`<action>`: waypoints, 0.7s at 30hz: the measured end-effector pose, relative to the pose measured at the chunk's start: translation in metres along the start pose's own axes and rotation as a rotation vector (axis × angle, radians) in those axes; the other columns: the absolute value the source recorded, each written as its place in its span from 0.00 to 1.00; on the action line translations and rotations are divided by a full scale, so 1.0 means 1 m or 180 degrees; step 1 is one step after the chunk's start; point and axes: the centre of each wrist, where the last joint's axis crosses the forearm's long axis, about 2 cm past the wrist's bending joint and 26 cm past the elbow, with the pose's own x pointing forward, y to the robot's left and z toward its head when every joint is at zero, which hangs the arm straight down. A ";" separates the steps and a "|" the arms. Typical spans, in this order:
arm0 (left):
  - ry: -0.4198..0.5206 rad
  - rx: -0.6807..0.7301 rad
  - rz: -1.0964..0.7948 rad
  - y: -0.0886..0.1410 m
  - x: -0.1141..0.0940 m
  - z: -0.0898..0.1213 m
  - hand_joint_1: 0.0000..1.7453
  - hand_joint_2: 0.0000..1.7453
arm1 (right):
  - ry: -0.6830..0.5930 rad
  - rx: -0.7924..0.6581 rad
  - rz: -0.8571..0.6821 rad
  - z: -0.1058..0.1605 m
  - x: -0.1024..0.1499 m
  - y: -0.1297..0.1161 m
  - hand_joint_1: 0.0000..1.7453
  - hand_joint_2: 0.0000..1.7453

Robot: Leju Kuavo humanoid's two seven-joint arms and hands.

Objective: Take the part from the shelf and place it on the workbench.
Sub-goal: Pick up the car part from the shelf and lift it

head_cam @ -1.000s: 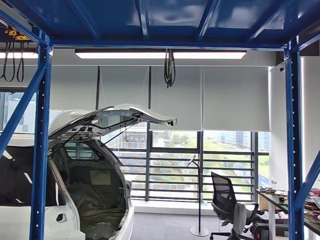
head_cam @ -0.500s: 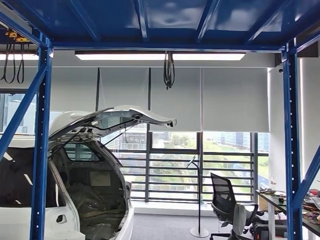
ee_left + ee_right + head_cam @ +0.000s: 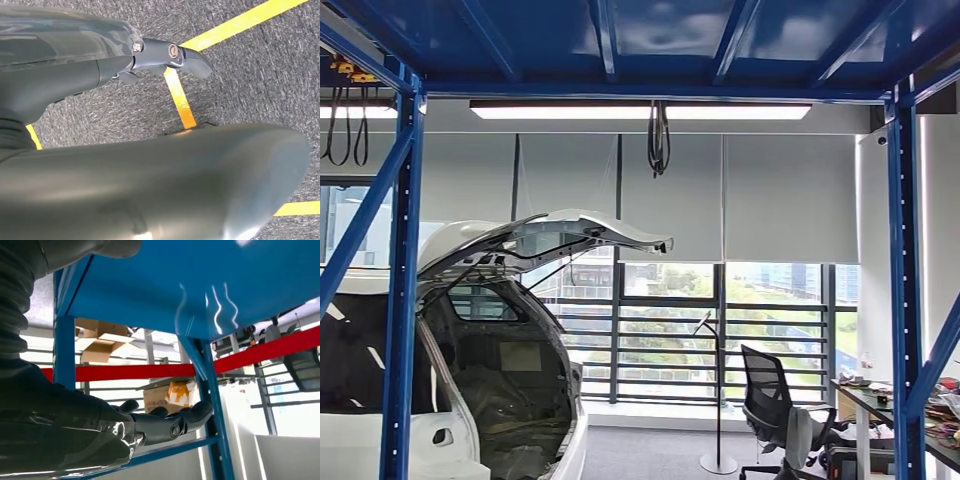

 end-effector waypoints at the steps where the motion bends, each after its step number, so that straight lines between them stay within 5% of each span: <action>1: 0.0001 0.0000 0.0000 0.000 0.000 0.000 0.00 0.00 | 0.0002 0.0024 0.0004 0.000 0.002 0.002 0.00 1.00; 7: 0.0006 0.0058 0.0075 -0.001 -0.004 0.002 0.00 0.00 | 0.0086 0.0290 0.0224 0.006 0.021 0.005 0.00 1.00; 21: 0.0005 0.0119 0.0191 -0.003 -0.015 0.007 0.00 0.00 | -0.0424 0.0654 -0.0186 0.020 0.064 0.005 0.00 1.00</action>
